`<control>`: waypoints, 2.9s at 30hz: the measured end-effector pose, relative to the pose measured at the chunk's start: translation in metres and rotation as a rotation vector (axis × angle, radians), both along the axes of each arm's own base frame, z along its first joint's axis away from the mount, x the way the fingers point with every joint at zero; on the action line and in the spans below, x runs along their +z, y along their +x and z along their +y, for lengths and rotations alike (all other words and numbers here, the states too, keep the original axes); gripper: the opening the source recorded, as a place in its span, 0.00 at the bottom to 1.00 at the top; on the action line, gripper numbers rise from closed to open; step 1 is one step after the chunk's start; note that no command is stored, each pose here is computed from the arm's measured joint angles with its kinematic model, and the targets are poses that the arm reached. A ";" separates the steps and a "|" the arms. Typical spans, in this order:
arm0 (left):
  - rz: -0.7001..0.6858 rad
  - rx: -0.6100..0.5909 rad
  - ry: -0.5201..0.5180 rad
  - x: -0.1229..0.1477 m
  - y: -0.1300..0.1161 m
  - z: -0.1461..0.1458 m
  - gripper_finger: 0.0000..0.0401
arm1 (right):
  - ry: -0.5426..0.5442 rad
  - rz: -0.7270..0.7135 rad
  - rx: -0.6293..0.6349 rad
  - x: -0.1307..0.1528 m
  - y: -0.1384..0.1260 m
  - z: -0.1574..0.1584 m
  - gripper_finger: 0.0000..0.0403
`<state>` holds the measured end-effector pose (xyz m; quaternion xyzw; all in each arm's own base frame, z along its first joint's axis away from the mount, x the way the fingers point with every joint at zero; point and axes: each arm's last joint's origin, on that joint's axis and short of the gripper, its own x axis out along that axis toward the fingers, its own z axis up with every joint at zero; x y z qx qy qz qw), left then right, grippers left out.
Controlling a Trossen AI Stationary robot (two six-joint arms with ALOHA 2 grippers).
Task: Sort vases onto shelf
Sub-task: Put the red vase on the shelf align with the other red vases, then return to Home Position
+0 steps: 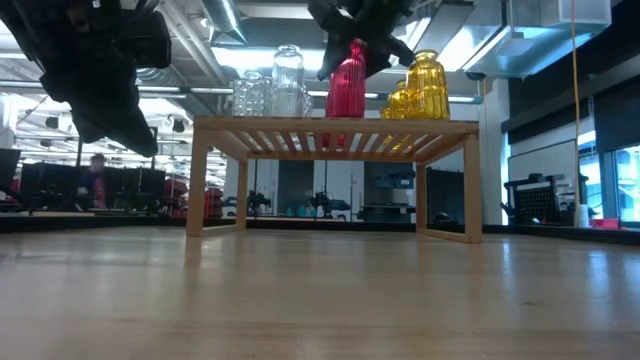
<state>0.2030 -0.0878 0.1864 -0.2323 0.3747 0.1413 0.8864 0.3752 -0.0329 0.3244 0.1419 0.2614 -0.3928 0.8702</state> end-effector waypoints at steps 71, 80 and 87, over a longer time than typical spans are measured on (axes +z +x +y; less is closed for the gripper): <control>-0.034 0.043 0.030 0.002 0.005 0.007 0.00 | 0.167 -0.070 0.112 0.025 -0.023 0.015 0.00; -0.123 0.016 0.016 0.011 0.010 0.007 0.00 | 0.202 -0.255 0.297 0.055 -0.026 0.025 0.00; -0.487 -0.031 0.029 0.078 0.011 0.016 0.00 | -0.078 -0.426 0.421 0.118 -0.073 0.045 0.00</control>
